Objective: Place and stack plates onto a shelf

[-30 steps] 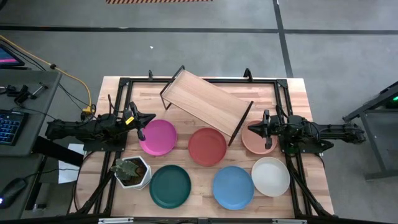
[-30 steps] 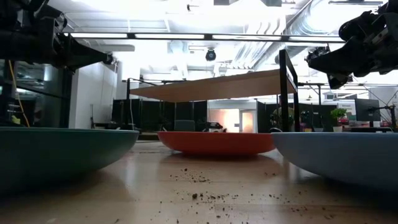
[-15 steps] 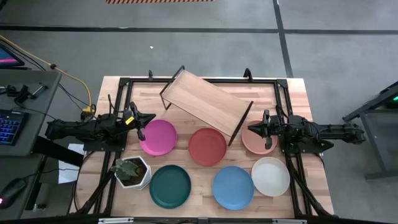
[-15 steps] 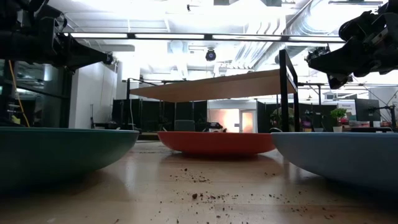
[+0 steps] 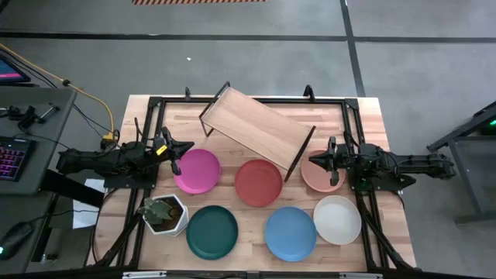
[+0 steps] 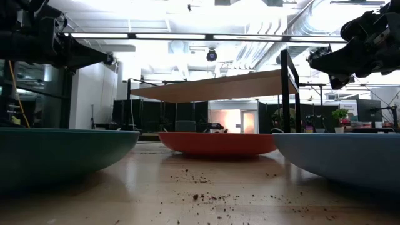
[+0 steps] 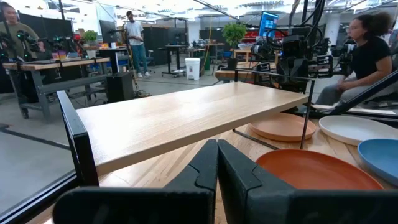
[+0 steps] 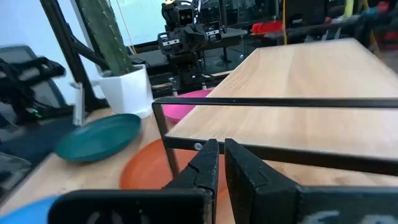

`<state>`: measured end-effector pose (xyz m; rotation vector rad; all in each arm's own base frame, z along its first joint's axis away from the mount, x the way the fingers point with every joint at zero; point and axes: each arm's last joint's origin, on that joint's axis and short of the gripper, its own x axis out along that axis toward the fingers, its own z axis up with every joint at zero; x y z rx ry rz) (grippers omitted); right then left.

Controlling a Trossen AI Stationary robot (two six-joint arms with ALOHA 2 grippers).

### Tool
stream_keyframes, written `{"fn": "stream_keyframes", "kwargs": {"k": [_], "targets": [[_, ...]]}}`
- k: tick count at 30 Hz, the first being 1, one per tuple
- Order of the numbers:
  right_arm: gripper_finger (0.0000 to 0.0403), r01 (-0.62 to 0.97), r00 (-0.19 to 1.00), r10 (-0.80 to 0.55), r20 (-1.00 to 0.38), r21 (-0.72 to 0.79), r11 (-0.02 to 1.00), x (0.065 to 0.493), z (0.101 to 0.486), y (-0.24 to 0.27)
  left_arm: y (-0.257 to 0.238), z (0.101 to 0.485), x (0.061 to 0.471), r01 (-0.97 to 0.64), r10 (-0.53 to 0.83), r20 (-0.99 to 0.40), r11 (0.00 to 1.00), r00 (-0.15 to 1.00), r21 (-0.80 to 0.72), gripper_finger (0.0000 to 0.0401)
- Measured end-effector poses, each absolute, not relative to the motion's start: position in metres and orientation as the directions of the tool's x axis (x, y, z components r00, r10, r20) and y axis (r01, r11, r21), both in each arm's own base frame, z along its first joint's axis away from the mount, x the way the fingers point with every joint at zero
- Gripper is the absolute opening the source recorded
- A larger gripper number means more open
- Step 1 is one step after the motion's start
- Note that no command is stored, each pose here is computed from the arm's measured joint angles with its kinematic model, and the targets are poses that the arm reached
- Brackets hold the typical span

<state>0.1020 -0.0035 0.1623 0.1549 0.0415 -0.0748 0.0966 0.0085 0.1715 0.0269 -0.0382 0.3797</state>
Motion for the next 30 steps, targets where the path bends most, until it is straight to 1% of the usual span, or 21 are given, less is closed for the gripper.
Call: {"fn": "stream_keyframes", "kwargs": {"k": [2, 3, 5, 8, 11, 14, 15, 17, 18, 20, 22, 24, 26, 30], "targets": [[0.0012, 0.128, 0.992, -0.126, -0.019, 0.112, 0.985, 0.102, 0.165, -0.005, 0.009, 0.172, 0.097, -0.371, 0.370, 0.042, 0.928, 0.928, 0.019, 0.0000], [0.0012, 0.146, 0.988, -0.150, 0.024, 0.135, 0.980, 0.102, 0.169, -0.006, 0.008, 0.171, 0.097, -0.371, 0.370, 0.042, 0.928, 0.928, 0.019, 0.0000], [0.0012, 0.119, 0.973, -0.166, 0.158, 0.269, 0.956, 0.101, 0.182, -0.006, 0.009, 0.172, 0.097, -0.372, 0.371, 0.042, 0.928, 0.928, 0.019, 0.0000], [0.0012, -0.016, 0.914, -0.184, 0.361, 0.487, 0.873, 0.094, 0.205, -0.007, 0.008, 0.172, 0.097, -0.371, 0.370, 0.043, 0.928, 0.928, 0.019, 0.0000], [0.0012, -0.169, 0.803, -0.247, 0.542, 0.604, 0.779, 0.083, 0.230, -0.008, 0.009, 0.172, 0.097, -0.371, 0.370, 0.043, 0.928, 0.928, 0.019, 0.0000], [0.0012, -0.227, 0.746, -0.271, 0.608, 0.614, 0.756, 0.075, 0.249, -0.009, 0.009, 0.172, 0.097, -0.371, 0.370, 0.043, 0.928, 0.928, 0.019, 0.0000], [0.0012, -0.254, 0.743, -0.241, 0.625, 0.595, 0.762, 0.073, 0.258, -0.008, 0.008, 0.172, 0.097, -0.371, 0.370, 0.042, 0.928, 0.928, 0.019, 0.0000], [0.0012, -0.319, 0.754, -0.128, 0.644, 0.529, 0.786, 0.068, 0.279, -0.005, 0.009, 0.172, 0.097, -0.371, 0.370, 0.042, 0.928, 0.928, 0.019, 0.0000], [0.0012, -0.330, 0.779, -0.073, 0.622, 0.507, 0.796, 0.068, 0.289, -0.003, 0.009, 0.172, 0.097, -0.371, 0.370, 0.042, 0.928, 0.928, 0.019, 0.0000], [0.0013, -0.285, 0.873, -0.017, 0.487, 0.539, 0.792, 0.071, 0.305, -0.001, 0.009, 0.172, 0.097, -0.372, 0.371, 0.042, 0.928, 0.928, 0.019, 0.0000], [0.0021, -0.171, 0.963, 0.005, 0.268, 0.600, 0.781, 0.073, 0.317, -0.001, 0.009, 0.171, 0.097, -0.371, 0.370, 0.042, 0.928, 0.928, 0.019, 0.0000], [0.0039, -0.054, 0.999, 0.044, 0.031, 0.632, 0.773, 0.075, 0.325, 0.000, 0.008, 0.172, 0.097, -0.371, 0.370, 0.042, 0.928, 0.928, 0.019, 0.0000], [0.0066, 0.048, 0.979, 0.096, -0.181, 0.658, 0.751, 0.080, 0.329, 0.002, 0.009, 0.172, 0.097, -0.371, 0.370, 0.042, 0.928, 0.928, 0.019, 0.0000], [0.0131, 0.175, 0.875, 0.202, -0.439, 0.678, 0.714, 0.097, 0.333, 0.005, 0.009, 0.172, 0.097, -0.371, 0.370, 0.042, 0.928, 0.928, 0.019, 0.0000]]}}
